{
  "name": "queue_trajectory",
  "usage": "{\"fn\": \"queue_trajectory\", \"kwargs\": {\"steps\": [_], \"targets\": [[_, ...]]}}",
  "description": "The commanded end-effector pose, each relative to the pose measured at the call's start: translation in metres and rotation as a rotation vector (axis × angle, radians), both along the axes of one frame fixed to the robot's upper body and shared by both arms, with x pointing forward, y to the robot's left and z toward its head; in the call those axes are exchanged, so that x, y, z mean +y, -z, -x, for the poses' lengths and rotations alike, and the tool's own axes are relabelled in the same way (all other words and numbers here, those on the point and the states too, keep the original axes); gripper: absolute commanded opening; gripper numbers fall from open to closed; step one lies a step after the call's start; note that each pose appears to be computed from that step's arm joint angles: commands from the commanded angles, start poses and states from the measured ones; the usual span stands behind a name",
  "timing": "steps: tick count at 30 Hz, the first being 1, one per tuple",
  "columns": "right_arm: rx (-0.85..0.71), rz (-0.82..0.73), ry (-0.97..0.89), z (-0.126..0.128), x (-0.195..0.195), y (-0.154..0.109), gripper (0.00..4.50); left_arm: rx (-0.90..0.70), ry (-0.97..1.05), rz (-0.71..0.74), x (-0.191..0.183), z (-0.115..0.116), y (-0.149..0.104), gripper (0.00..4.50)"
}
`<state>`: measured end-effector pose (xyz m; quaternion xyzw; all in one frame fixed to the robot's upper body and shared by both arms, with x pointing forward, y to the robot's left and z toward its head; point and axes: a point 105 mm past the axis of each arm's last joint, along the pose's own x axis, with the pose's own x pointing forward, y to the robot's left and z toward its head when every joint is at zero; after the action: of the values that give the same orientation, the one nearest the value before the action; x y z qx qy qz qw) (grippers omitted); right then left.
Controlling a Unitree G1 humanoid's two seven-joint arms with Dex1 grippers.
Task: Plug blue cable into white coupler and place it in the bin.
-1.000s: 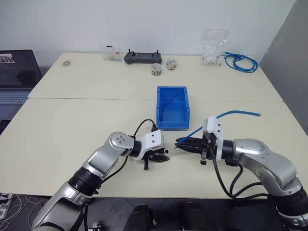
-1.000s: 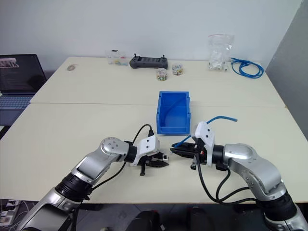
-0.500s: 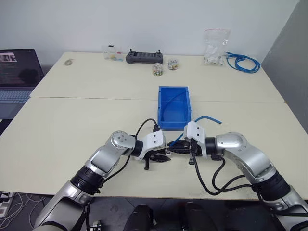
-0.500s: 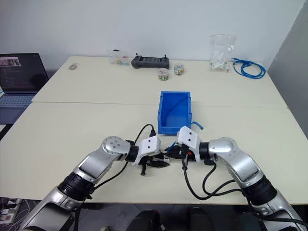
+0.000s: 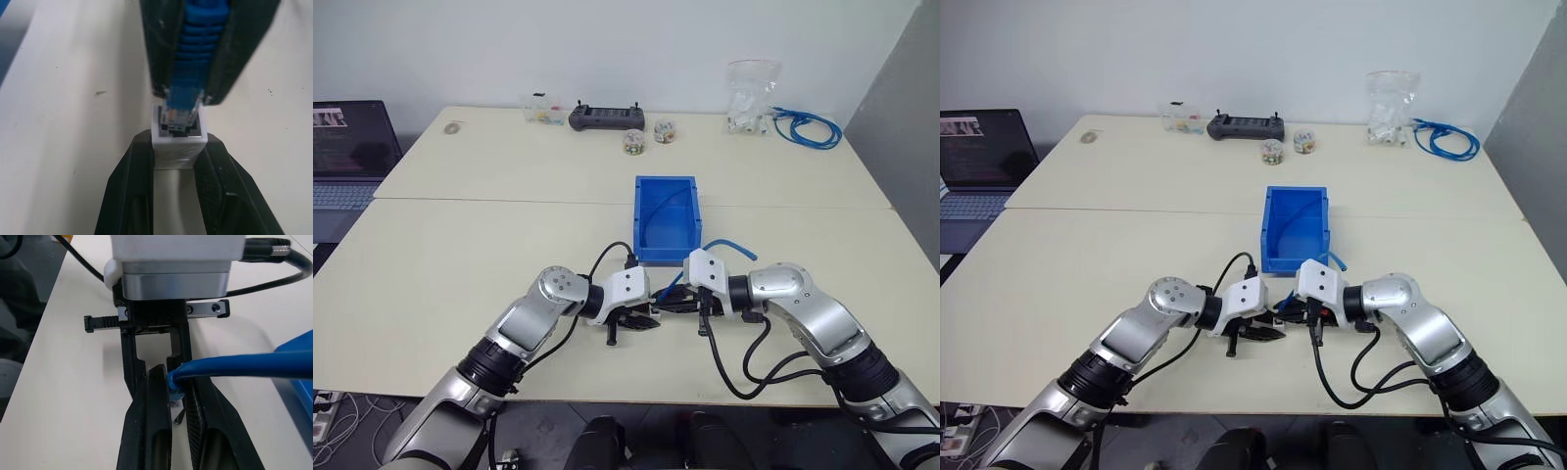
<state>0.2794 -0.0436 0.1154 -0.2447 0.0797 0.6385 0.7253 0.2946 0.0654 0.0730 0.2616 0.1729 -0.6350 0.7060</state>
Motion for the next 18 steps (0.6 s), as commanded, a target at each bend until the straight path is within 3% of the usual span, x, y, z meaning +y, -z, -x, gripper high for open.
{"fn": "queue_trajectory", "kwargs": {"steps": [1,14,18], "targets": [[-0.001,0.046,-0.048,0.007,0.003,0.006,0.11,0.000,-0.029,-0.009,0.002,-0.003,0.003,0.80],[0.085,0.115,-0.114,0.002,0.015,0.012,0.11,-0.002,-0.011,-0.005,-0.001,-0.001,0.001,0.80],[0.137,0.205,-0.153,0.004,0.013,0.033,0.11,0.001,-0.011,-0.003,-0.001,-0.001,0.000,0.80]]}}
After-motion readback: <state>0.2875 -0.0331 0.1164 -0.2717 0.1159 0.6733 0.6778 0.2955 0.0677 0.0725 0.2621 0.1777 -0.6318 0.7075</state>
